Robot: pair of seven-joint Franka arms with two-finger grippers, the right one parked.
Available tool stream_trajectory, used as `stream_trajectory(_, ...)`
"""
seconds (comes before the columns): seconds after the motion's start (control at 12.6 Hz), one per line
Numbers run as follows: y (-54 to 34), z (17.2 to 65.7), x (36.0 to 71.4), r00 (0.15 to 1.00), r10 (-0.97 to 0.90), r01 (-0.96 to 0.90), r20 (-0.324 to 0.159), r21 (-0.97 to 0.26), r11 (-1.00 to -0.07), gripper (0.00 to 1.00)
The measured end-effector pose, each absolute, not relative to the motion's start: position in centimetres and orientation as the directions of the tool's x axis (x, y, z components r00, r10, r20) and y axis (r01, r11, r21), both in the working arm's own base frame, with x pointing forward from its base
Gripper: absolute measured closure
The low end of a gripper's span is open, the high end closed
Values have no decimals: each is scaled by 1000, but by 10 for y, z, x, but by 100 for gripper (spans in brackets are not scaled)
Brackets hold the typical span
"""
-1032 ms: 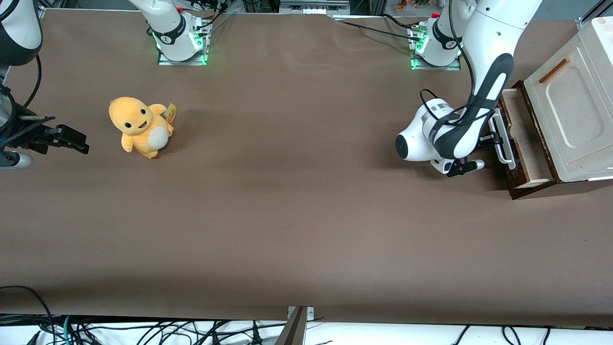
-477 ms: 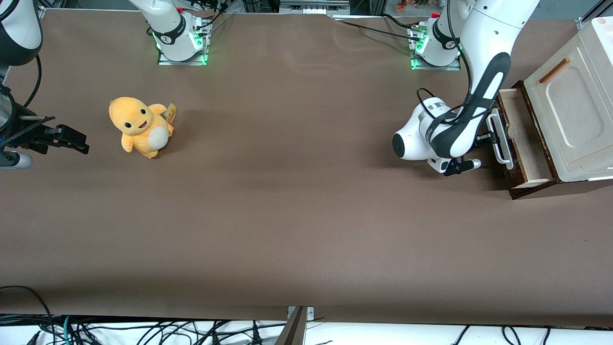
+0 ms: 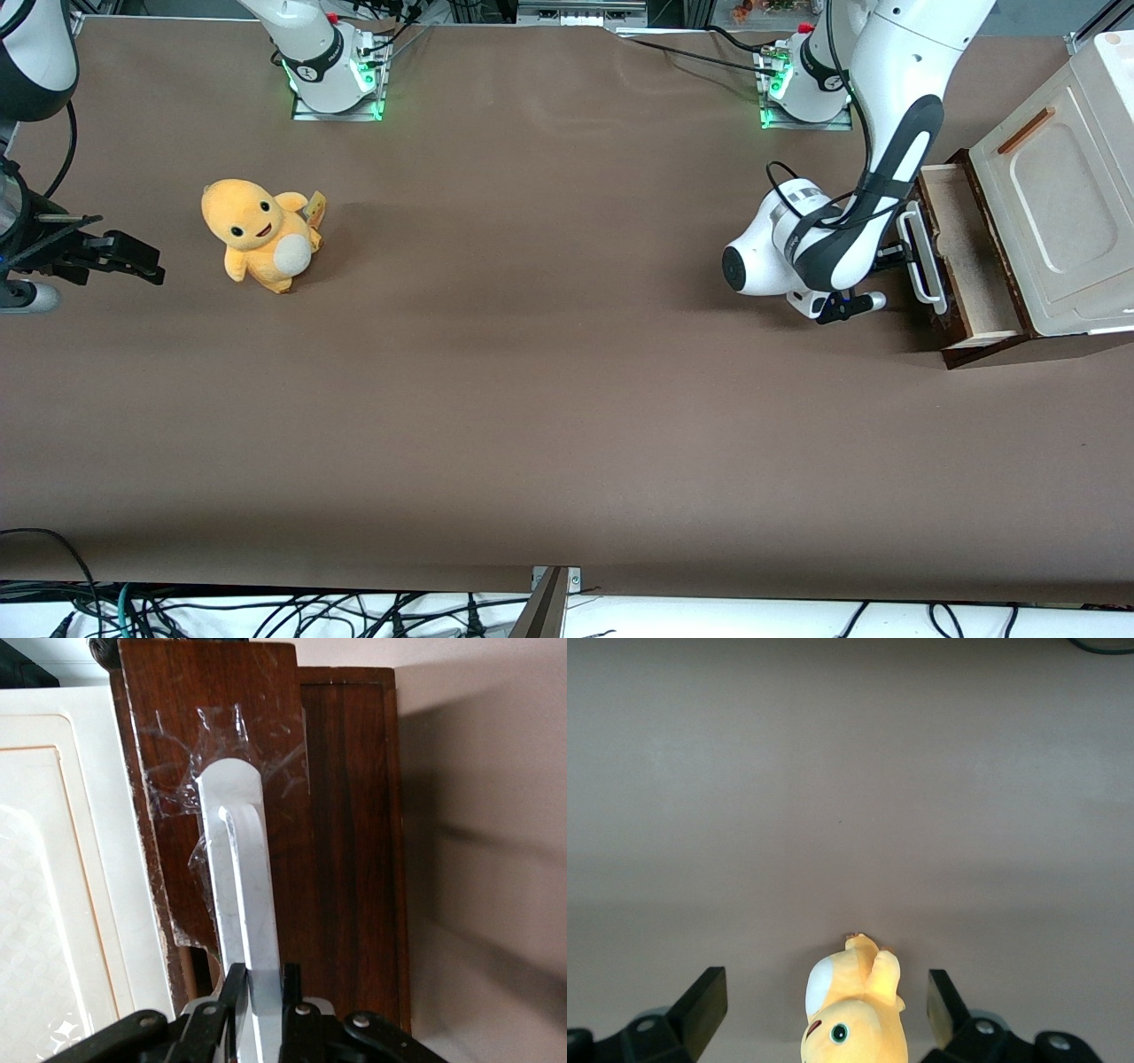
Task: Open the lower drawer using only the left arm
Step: 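Pull the gripped handle away from the cabinet, sliding the drawer out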
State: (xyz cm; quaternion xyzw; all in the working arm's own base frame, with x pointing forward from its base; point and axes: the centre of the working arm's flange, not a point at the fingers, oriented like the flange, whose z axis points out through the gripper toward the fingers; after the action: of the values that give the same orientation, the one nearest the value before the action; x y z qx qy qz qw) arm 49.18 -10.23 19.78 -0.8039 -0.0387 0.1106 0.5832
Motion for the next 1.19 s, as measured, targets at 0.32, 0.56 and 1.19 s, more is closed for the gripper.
stream_trajectory(0.32, -107, 199, 489, 972, 191, -73, -138, -947, -313, 78)
stream_trajectory(0.56, -107, 199, 489, 972, 191, -73, -138, -947, -313, 78)
stream_trajectory(1.19, -119, 211, 496, 962, 239, -32, -129, -928, -371, 3)
